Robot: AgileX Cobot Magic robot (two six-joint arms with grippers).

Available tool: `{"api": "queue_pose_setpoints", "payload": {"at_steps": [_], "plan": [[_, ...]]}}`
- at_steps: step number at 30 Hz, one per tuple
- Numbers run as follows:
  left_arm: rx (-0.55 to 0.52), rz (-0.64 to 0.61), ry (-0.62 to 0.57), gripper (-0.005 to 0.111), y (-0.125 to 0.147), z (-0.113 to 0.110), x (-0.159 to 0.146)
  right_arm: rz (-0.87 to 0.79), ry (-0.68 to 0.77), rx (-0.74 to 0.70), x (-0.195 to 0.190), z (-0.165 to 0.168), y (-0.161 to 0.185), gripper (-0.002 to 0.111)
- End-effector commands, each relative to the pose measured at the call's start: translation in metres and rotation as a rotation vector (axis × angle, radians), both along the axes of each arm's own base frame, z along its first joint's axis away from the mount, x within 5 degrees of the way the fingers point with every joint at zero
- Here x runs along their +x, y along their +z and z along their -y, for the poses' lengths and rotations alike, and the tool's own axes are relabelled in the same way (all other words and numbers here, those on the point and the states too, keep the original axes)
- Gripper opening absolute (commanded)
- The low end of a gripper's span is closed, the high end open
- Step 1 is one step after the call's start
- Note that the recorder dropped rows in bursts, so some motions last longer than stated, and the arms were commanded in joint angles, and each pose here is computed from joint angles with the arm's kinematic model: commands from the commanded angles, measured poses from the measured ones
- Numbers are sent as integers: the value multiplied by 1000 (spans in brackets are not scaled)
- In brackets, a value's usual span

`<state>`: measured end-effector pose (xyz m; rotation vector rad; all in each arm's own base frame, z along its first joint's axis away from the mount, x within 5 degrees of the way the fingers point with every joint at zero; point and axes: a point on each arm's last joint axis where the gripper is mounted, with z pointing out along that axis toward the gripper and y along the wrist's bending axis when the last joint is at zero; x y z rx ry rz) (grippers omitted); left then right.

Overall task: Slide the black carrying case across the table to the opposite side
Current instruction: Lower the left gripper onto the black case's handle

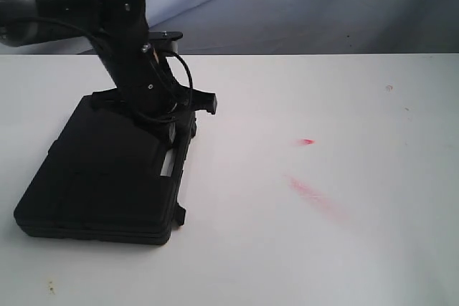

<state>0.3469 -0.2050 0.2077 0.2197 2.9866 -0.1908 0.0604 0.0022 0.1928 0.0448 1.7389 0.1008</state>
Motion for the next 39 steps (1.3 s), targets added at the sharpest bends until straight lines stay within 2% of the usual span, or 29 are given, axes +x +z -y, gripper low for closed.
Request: {"api": "queue_pose_setpoints", "payload": {"at_steps": [1, 8, 16, 18, 31, 39], "plan": [[54, -67, 10, 1, -9, 7, 13, -2, -5, -13, 0, 0, -1, 0], [55, -61, 53, 3, -24, 15, 28, -2, -5, -13, 0, 0, -1, 0], [64, -17, 74, 34, -28, 15, 35, -2, -5, -13, 0, 0, -1, 0], [61, -17, 89, 37, -31, 15, 36, -2, -5, -13, 0, 0, -1, 0], [103, -100, 121, 37, -78, 18, 40, -2, -5, -13, 0, 0, -1, 0], [77, -119, 184, 34, -83, 20, 39, -2, -5, -13, 0, 0, -1, 0]]}}
